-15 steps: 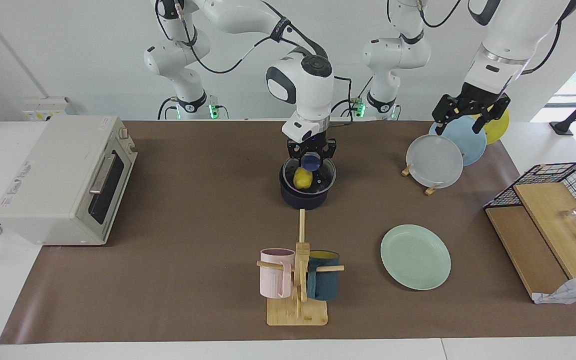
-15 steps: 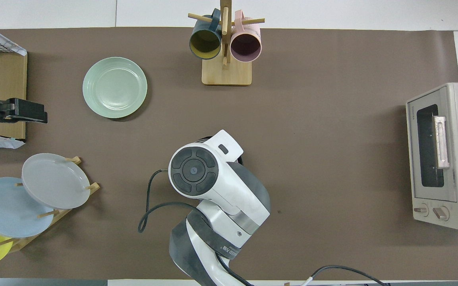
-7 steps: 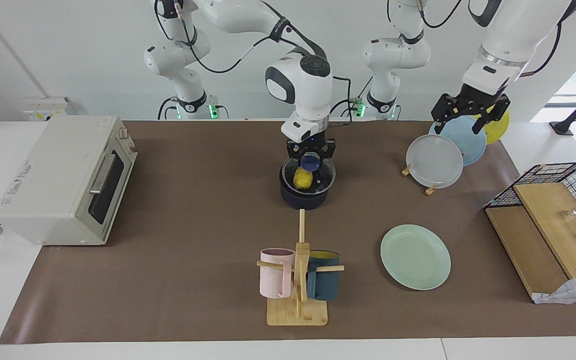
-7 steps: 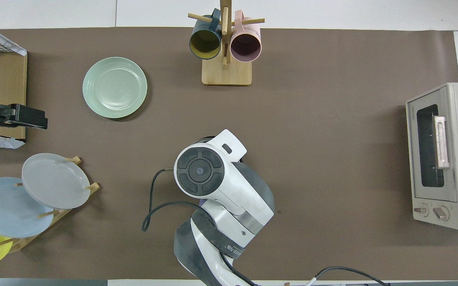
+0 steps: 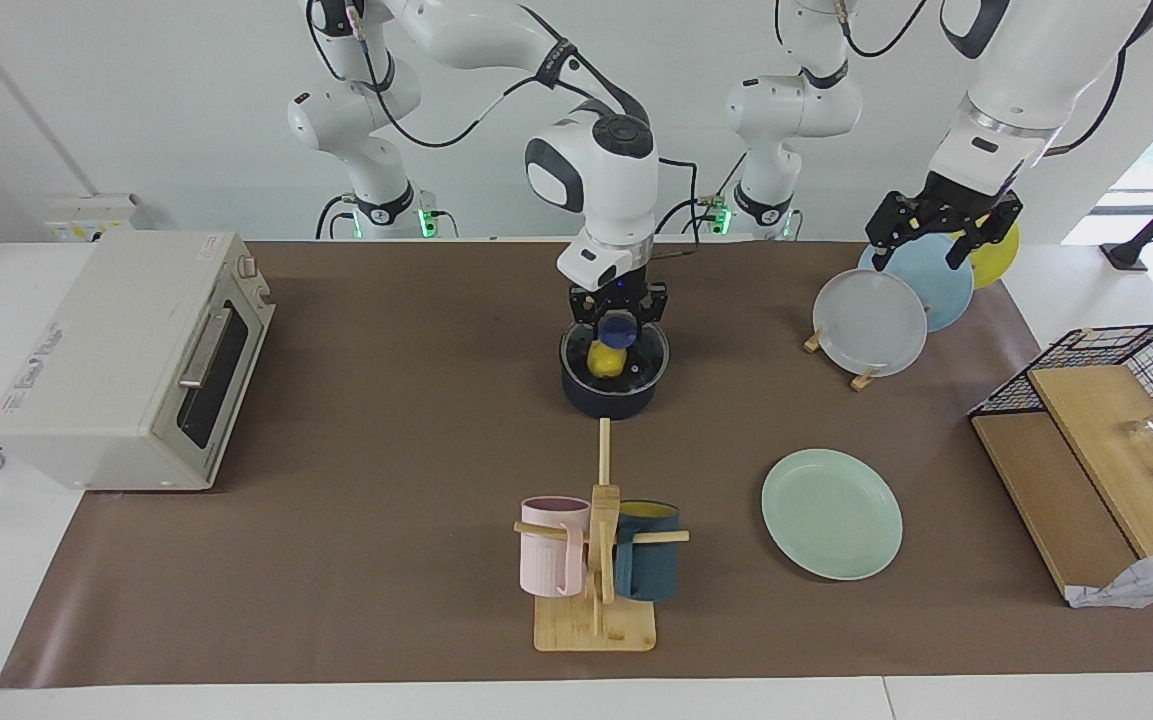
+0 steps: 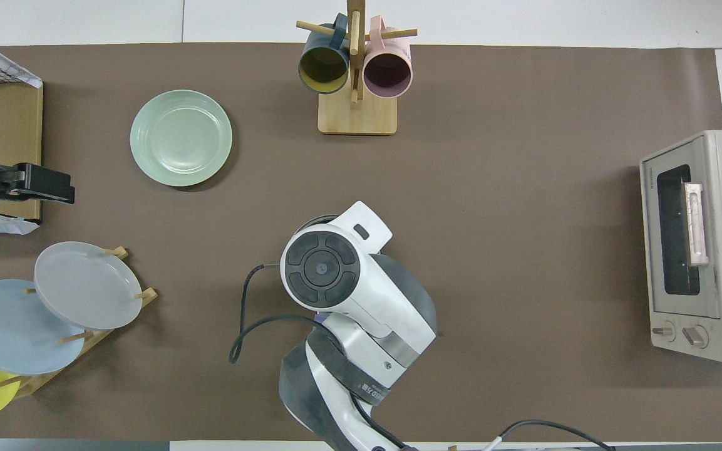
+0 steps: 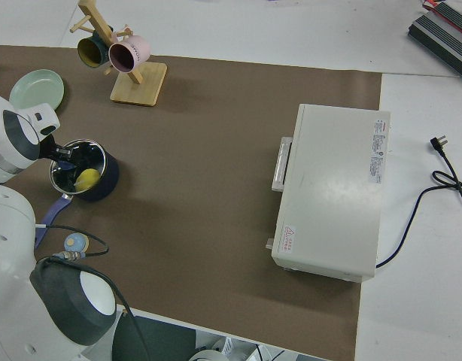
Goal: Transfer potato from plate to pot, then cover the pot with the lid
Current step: 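Carry the glass lid over the pot with the right gripper and lower it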
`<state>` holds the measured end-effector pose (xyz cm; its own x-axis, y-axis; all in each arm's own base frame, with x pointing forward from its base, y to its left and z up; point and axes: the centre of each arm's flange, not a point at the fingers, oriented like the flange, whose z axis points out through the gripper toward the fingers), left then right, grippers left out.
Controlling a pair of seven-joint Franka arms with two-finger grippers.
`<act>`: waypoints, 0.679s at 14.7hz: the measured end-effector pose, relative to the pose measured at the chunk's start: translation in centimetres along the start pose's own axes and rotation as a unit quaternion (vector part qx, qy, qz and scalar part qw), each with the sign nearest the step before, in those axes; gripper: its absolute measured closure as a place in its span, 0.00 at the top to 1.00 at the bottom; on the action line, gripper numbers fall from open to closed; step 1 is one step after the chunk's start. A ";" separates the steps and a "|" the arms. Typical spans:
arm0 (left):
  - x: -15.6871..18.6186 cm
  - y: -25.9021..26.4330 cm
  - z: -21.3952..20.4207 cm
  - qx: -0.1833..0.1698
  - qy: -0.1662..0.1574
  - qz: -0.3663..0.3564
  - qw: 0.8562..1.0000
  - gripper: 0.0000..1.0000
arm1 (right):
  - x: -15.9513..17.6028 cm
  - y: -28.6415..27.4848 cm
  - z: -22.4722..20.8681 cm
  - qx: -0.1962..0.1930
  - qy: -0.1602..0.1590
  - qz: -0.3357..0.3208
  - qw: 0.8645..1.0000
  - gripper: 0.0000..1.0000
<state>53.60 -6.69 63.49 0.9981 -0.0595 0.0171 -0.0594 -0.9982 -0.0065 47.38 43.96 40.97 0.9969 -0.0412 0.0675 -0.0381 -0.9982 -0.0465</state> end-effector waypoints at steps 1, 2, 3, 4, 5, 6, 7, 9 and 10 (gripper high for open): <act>0.1 -0.4 0.2 0.000 -0.002 -0.004 1.000 1.00 | -0.1 0.0 0.1 -0.005 0.006 -0.006 1.000 0.66; 0.2 -0.8 0.4 0.000 -0.003 -0.007 1.000 1.00 | -0.2 -0.1 0.1 -0.007 0.011 -0.011 1.000 0.66; 0.3 -0.9 0.5 0.000 -0.004 -0.008 1.000 1.00 | -0.3 -0.1 0.1 -0.008 0.014 -0.014 1.000 0.66; 0.3 -0.9 0.5 0.000 -0.005 -0.009 1.000 1.00 | -0.4 -0.1 0.2 -0.007 0.016 -0.015 1.000 0.66; 0.3 -0.9 0.5 0.000 -0.005 -0.008 1.000 1.00 | -0.4 0.0 0.2 -0.006 0.017 -0.015 1.000 0.66; 0.3 -0.9 0.5 0.000 -0.004 -0.008 1.000 1.00 | -0.5 0.0 0.2 -0.005 0.018 -0.015 1.000 0.66; 0.3 -0.9 0.4 0.000 -0.003 -0.008 1.000 1.00 | -0.5 0.0 0.2 -0.004 0.019 -0.015 1.000 0.66; 0.3 -0.9 0.2 0.000 -0.002 -0.008 1.000 1.00 | -0.5 0.1 0.2 -0.003 0.020 -0.015 1.000 0.66; 0.2 -0.9 0.2 0.000 -0.002 -0.008 1.000 1.00 | -0.5 0.2 0.2 -0.003 0.020 -0.014 1.000 0.66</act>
<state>53.89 -5.81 63.31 0.9990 -0.0432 0.0141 -0.0431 -0.9991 -0.0059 46.90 43.81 40.76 0.9939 -0.0139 0.1093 -0.0098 -0.9992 -0.0382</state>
